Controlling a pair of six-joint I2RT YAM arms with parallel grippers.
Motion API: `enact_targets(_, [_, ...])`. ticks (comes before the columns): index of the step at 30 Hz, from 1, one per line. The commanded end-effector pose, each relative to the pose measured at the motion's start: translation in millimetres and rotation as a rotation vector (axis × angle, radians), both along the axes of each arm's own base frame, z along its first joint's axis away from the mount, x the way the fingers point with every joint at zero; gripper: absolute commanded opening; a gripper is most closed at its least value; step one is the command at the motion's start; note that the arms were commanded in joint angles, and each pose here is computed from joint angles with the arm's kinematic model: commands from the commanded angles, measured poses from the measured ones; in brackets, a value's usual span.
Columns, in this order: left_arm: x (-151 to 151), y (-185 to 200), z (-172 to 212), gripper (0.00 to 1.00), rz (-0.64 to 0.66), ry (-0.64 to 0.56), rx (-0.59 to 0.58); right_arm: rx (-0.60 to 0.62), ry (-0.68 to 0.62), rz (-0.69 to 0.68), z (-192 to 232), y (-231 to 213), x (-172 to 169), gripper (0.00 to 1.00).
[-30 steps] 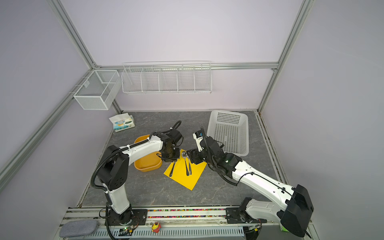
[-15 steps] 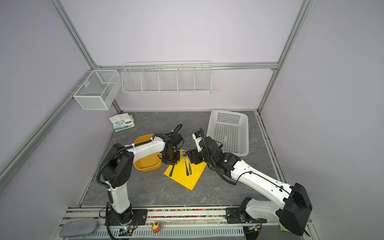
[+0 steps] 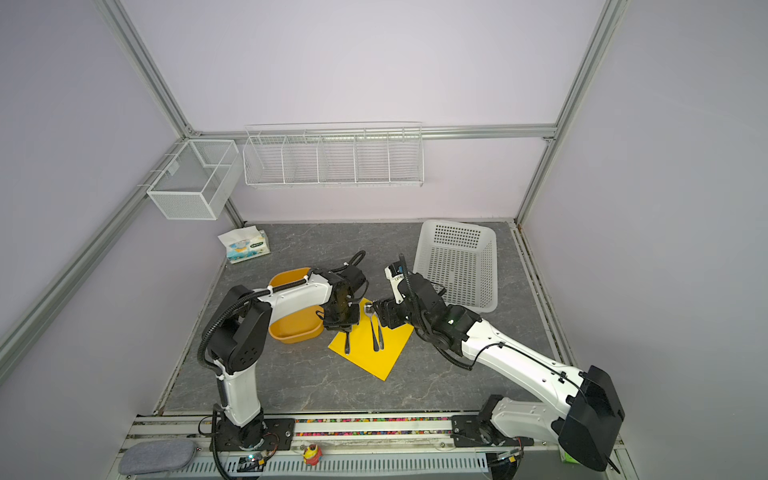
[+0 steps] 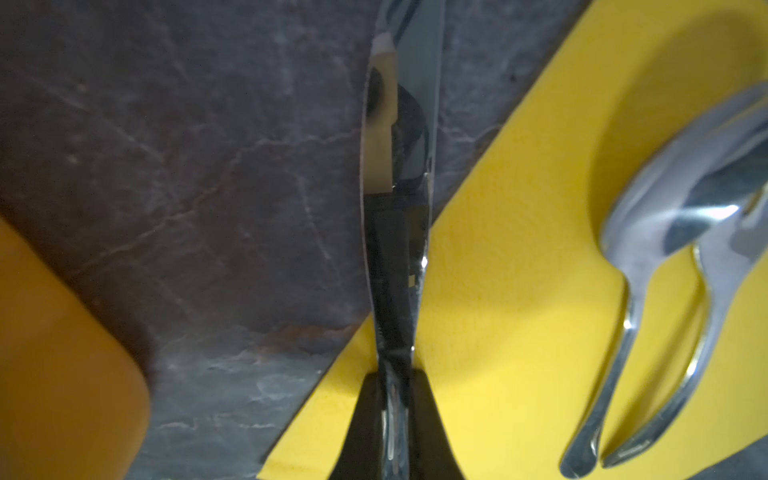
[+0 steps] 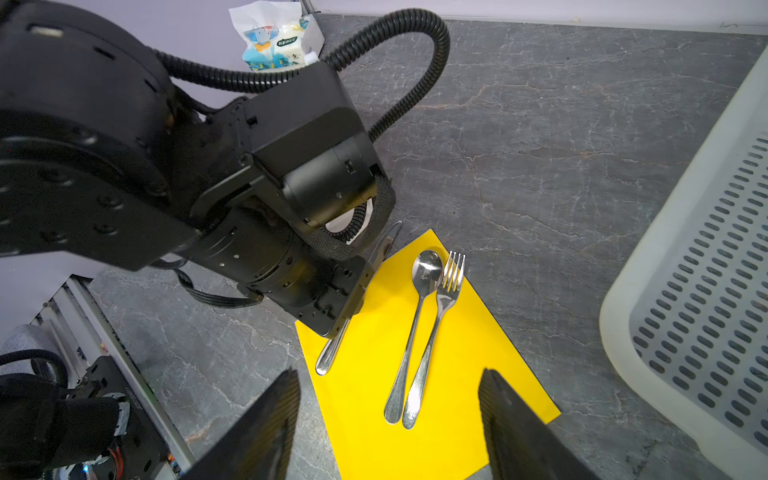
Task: Place the utensils on the paper napkin and roll it up
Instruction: 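Lower the knife onto the napkin beside the spoon with the left gripper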
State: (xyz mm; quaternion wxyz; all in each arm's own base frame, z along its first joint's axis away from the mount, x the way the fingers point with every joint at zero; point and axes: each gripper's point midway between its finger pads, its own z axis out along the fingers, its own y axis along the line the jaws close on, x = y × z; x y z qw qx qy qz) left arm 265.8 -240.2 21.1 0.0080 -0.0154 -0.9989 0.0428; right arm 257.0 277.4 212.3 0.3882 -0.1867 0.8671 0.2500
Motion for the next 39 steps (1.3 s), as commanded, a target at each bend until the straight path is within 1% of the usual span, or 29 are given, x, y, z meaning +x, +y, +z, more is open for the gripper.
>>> enact_targets(1, [0.9,-0.2,5.0,0.06,0.005,0.003,0.005,-0.003,0.000,-0.021,-1.6,-4.7,0.2,0.71])
enact_targets(7, [8.1,2.3,24.4,0.06,0.024,-0.045,0.017,-0.002,-0.003,-0.022,-0.8,-5.3,-0.2,0.71])
enact_targets(14, [9.4,-13.2,33.7,0.06,0.048,-0.058,-0.057,0.000,-0.006,-0.035,-1.4,-8.1,0.0,0.71])
enact_targets(17, [6.7,-27.5,31.3,0.06,0.061,-0.038,-0.111,0.002,-0.010,-0.041,-0.7,-9.4,0.5,0.71])
enact_targets(23, [4.4,-44.4,25.7,0.06,0.091,-0.022,-0.161,-0.005,-0.010,-0.046,-1.2,-11.7,0.3,0.71])
enact_targets(30, [2.1,-51.3,18.5,0.06,0.099,-0.001,-0.179,-0.006,-0.012,-0.049,-1.9,-13.1,0.7,0.71])
enact_targets(39, [-0.9,-51.5,3.4,0.07,0.115,0.023,-0.166,-0.009,-0.013,-0.054,-1.7,-15.0,1.4,0.71])
